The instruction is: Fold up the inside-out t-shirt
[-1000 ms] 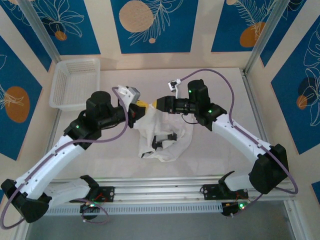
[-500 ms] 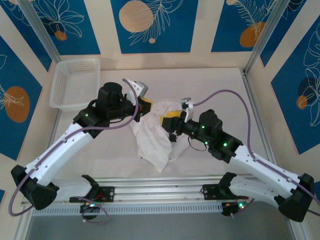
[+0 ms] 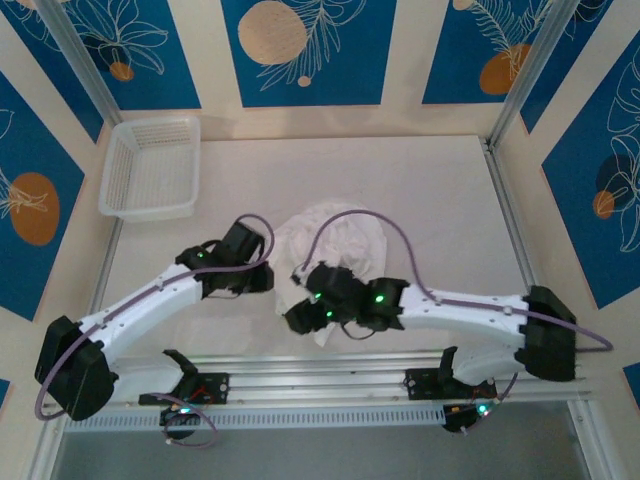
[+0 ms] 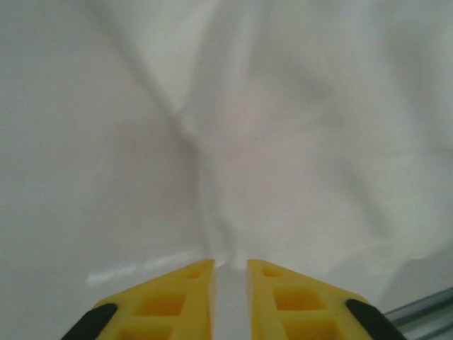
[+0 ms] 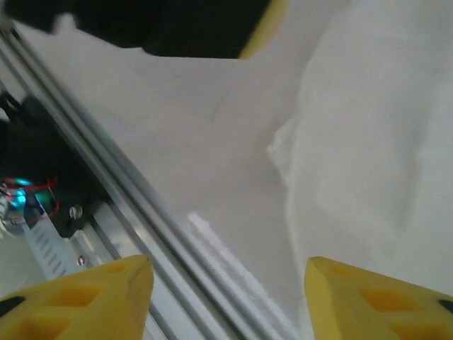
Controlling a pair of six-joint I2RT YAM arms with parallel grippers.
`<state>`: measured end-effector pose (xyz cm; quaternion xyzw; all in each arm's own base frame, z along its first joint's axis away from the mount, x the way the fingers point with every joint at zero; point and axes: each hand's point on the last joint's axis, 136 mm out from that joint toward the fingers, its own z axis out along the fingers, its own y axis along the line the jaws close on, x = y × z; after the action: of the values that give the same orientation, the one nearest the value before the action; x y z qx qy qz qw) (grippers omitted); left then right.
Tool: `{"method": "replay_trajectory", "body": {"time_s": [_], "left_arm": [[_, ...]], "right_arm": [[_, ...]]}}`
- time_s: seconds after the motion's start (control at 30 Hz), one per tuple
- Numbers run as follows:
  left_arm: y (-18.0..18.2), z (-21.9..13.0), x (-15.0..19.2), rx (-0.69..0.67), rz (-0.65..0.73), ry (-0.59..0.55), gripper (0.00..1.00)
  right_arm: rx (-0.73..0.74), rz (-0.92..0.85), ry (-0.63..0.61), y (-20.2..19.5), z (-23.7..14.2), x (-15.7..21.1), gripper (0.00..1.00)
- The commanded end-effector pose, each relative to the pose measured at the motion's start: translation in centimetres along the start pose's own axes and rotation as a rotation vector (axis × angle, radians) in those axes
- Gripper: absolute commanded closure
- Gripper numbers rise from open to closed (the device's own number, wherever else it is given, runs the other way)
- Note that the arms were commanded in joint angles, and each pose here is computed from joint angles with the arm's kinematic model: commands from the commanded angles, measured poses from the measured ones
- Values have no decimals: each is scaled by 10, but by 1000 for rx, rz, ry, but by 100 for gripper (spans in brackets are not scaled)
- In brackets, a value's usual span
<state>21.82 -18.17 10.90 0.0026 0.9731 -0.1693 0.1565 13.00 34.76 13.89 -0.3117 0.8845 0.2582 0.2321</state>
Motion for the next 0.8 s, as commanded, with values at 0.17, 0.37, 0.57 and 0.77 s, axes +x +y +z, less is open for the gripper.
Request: {"method": "replay_trajectory", "body": {"time_s": [0.17, 0.37, 0.57, 0.77], "left_arm": [[34, -19, -17, -78, -199, -142, 69], [33, -26, -18, -44, -119, -174, 67], [-33, -23, -1, 352, 79, -109, 68], [-49, -17, 12, 469, 166, -65, 50]], "right_arm": [[552, -127, 127, -70, 64, 10, 44], [525, -127, 89, -62, 53, -2, 100], [18, 19, 44, -13, 23, -7, 100], [-268, 207, -76, -20, -19, -38, 100]]}}
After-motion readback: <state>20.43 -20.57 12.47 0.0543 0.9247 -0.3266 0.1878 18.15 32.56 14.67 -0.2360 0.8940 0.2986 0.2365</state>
